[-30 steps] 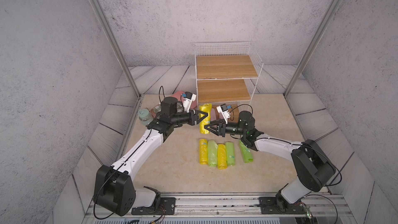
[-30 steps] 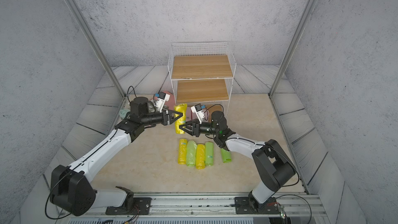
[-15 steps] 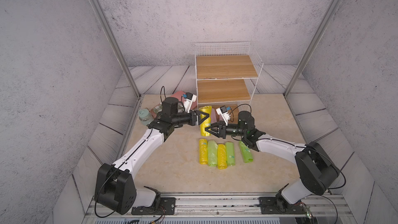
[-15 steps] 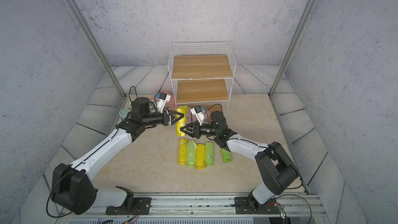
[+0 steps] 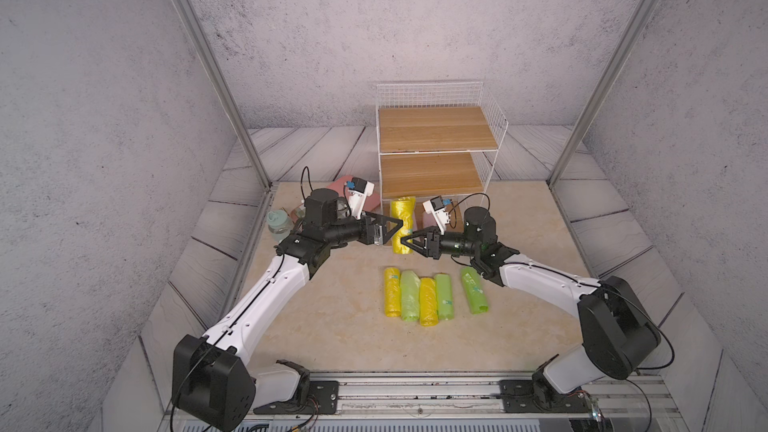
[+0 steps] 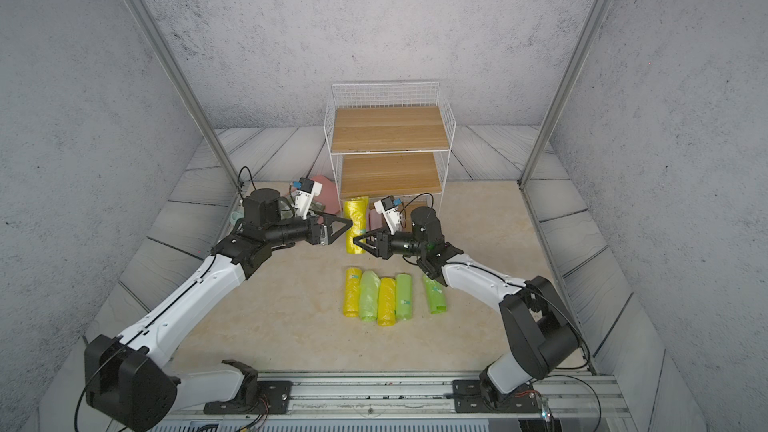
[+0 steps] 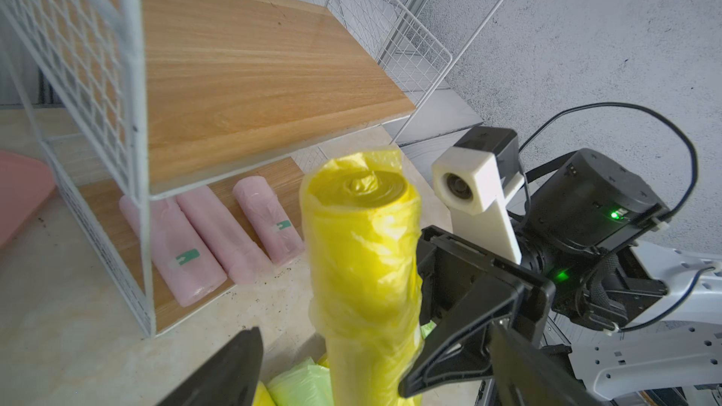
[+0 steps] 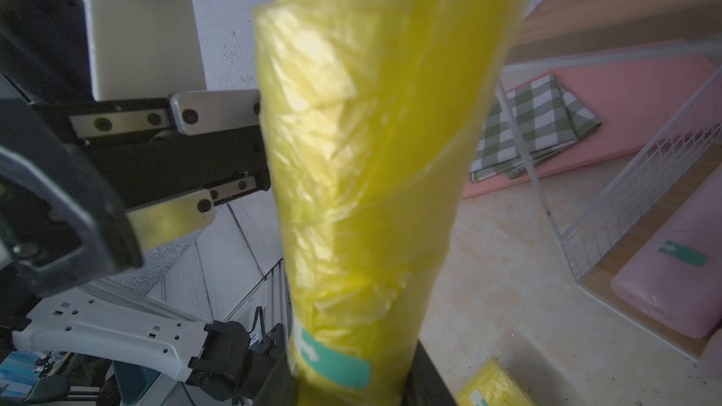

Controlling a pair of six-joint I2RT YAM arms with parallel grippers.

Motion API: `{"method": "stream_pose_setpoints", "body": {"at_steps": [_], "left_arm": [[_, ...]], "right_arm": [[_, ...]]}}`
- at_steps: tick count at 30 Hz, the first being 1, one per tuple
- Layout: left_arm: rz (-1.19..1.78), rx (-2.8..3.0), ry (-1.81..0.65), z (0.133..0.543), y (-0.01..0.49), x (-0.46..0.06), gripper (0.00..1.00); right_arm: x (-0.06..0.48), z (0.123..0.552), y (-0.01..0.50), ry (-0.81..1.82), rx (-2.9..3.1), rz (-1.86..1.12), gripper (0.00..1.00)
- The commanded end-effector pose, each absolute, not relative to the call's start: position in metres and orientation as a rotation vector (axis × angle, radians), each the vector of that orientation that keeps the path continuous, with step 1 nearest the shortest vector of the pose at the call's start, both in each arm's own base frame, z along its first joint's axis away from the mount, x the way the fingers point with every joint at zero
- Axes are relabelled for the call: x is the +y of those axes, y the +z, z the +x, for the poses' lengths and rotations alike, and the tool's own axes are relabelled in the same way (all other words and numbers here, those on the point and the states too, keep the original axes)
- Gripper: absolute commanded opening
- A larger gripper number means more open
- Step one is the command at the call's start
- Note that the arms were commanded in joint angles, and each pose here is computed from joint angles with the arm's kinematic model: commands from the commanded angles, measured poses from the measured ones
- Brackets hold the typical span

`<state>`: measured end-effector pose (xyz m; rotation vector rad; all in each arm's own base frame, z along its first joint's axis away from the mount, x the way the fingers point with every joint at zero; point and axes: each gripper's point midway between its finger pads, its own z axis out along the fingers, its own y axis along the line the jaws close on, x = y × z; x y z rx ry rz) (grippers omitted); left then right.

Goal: Sort the rolls of trash bags by color and place them on the shelf
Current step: Pick up the roll of trash bags from the center of the board, then place the roll of trash bags on the shelf.

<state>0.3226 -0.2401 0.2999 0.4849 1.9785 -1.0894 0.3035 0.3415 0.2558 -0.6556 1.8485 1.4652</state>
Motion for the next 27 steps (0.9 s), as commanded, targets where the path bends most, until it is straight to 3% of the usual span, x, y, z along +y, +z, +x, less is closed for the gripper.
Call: {"method": "stream_pose_setpoints", "body": {"at_steps": [1,27], "left_arm": [[0.49,1.966,-1.016,0.32,0.305,-0.23,0.97],[0.479,2.054,-0.845,0.315,0.283,-0.206,0.97]], "right_arm": [[0.339,0.311,0.3,1.489,1.75,-0.629,0.0],[0.337,0.405,0.324,1.626,1.827,-0.259,0.02]]}}
